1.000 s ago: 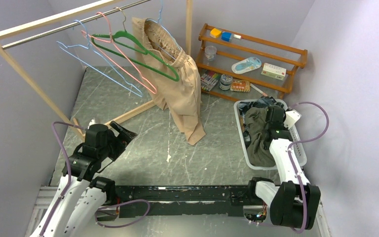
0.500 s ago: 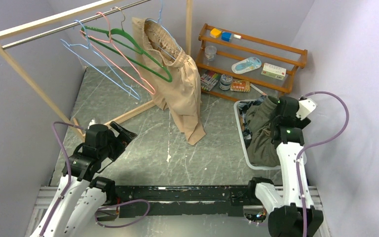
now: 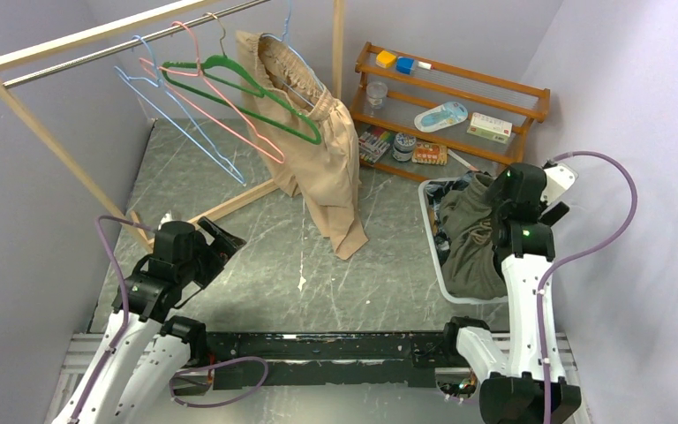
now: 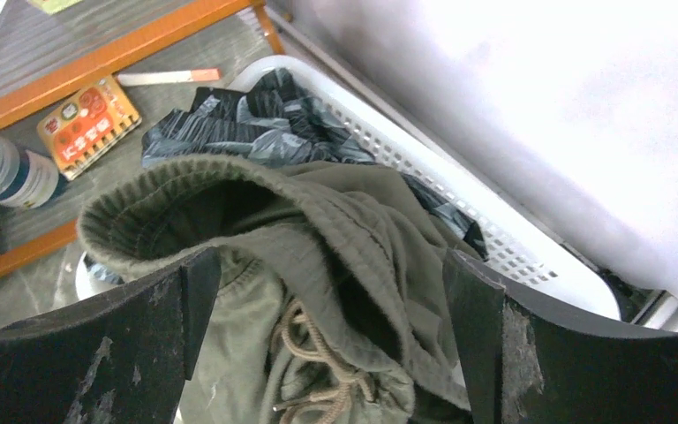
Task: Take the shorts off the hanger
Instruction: Place the shorts in the basket.
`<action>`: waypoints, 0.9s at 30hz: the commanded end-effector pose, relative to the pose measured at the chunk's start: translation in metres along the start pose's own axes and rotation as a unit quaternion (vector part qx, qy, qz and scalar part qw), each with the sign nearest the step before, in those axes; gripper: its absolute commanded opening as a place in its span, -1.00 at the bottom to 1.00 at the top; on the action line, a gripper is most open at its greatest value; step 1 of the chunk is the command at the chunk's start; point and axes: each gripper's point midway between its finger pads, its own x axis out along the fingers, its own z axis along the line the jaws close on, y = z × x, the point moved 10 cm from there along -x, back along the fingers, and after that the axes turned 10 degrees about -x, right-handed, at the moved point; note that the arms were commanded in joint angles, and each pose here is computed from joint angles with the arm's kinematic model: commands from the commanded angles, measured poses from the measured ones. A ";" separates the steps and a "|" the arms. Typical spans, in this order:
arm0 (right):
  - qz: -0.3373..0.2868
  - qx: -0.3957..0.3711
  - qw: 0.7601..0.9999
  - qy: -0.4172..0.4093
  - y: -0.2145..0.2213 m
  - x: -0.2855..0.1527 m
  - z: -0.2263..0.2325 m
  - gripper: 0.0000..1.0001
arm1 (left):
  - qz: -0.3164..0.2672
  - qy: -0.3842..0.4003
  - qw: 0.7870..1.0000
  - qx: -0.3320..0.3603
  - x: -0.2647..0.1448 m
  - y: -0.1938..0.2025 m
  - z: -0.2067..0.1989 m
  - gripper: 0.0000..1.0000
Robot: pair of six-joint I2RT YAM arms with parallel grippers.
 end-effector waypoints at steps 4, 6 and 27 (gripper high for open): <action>-0.010 0.015 0.999 0.049 -0.002 -0.007 -0.012 0.98 | 0.002 0.018 1.000 0.007 -0.002 0.000 -0.004 0.91; -0.027 0.025 0.999 0.030 -0.009 -0.014 -0.011 0.95 | 0.003 0.020 1.000 0.007 -0.003 0.000 -0.005 0.91; 0.180 -0.059 0.932 -0.309 0.064 0.030 0.059 0.44 | -0.001 0.017 1.000 0.003 -0.004 -0.001 -0.004 0.91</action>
